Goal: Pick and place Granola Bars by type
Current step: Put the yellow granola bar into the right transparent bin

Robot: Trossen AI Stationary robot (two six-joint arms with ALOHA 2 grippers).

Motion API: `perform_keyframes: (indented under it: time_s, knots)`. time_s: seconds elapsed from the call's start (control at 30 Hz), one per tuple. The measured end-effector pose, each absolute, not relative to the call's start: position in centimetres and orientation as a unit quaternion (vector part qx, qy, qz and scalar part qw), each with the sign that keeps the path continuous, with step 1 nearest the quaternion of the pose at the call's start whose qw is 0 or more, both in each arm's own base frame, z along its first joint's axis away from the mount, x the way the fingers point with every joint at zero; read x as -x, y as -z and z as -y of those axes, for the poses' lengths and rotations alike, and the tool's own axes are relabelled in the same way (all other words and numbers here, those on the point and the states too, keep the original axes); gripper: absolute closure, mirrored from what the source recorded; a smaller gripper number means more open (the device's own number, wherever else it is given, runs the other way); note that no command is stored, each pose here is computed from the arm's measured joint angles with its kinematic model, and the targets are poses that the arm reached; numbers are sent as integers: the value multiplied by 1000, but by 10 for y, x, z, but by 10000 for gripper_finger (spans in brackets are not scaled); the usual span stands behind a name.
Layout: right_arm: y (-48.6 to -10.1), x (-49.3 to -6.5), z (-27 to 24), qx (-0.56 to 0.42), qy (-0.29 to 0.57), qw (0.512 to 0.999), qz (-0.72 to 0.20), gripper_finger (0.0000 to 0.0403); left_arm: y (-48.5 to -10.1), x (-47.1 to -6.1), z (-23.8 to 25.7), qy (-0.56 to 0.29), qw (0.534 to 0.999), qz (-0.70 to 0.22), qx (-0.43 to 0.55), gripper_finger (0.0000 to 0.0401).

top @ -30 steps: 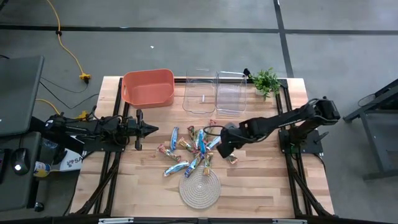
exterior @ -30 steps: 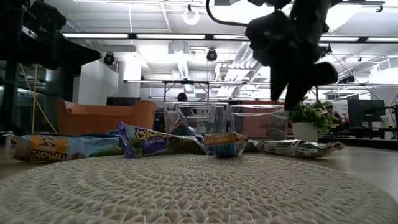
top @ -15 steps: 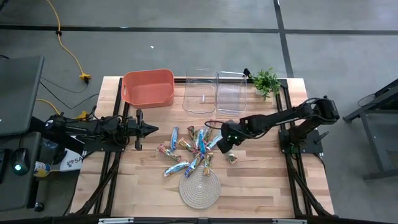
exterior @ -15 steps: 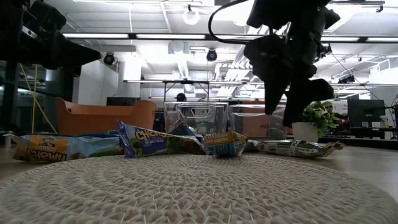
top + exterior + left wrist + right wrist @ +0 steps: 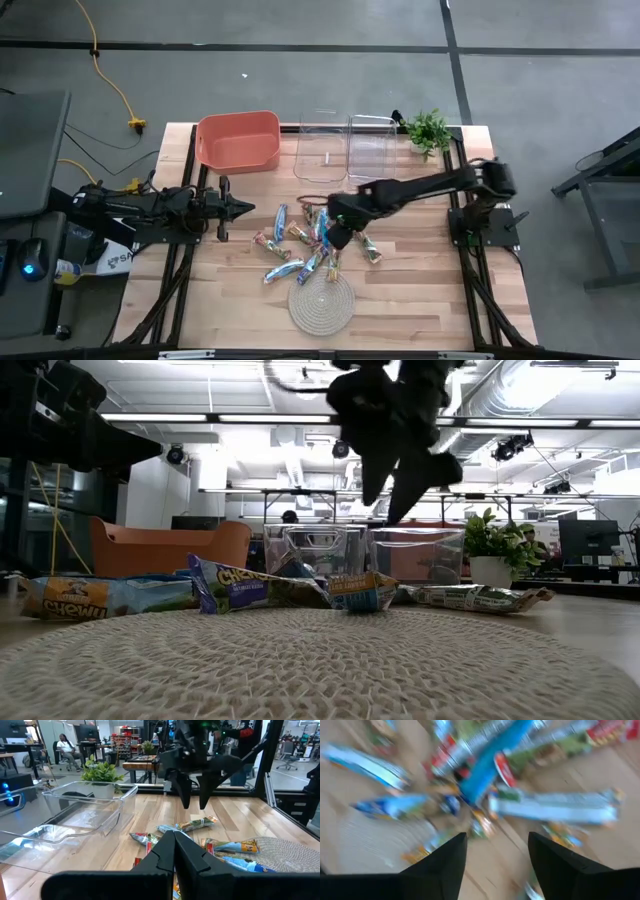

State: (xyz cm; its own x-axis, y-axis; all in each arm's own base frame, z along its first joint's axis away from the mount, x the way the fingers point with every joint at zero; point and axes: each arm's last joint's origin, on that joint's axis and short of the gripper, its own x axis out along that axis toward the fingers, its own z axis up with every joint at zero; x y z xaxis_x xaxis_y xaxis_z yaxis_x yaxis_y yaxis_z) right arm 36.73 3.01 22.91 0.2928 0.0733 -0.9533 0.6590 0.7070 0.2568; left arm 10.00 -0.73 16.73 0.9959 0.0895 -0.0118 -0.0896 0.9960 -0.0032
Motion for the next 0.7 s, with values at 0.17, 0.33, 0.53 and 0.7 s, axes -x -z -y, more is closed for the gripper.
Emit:
perform_keyframes:
  time_s: [0.17, 0.33, 0.53, 0.7]
  knots:
    - [-242, -379, -37, -274, 255, 679, -631, 221, -167, -100, 7, -45, 999, -6, 2, 401]
    - [-246, -381, -39, -283, 292, 678, -613, 218, -167, -100, 7, -45, 999, -6, 2, 401]
    - [-245, -375, -37, -267, 335, 663, -614, 202, -167, -100, 7, -45, 999, -6, 2, 401]
    - [-243, -374, -36, -260, 338, 663, -616, 180, -167, -100, 7, -45, 999, -6, 2, 401]
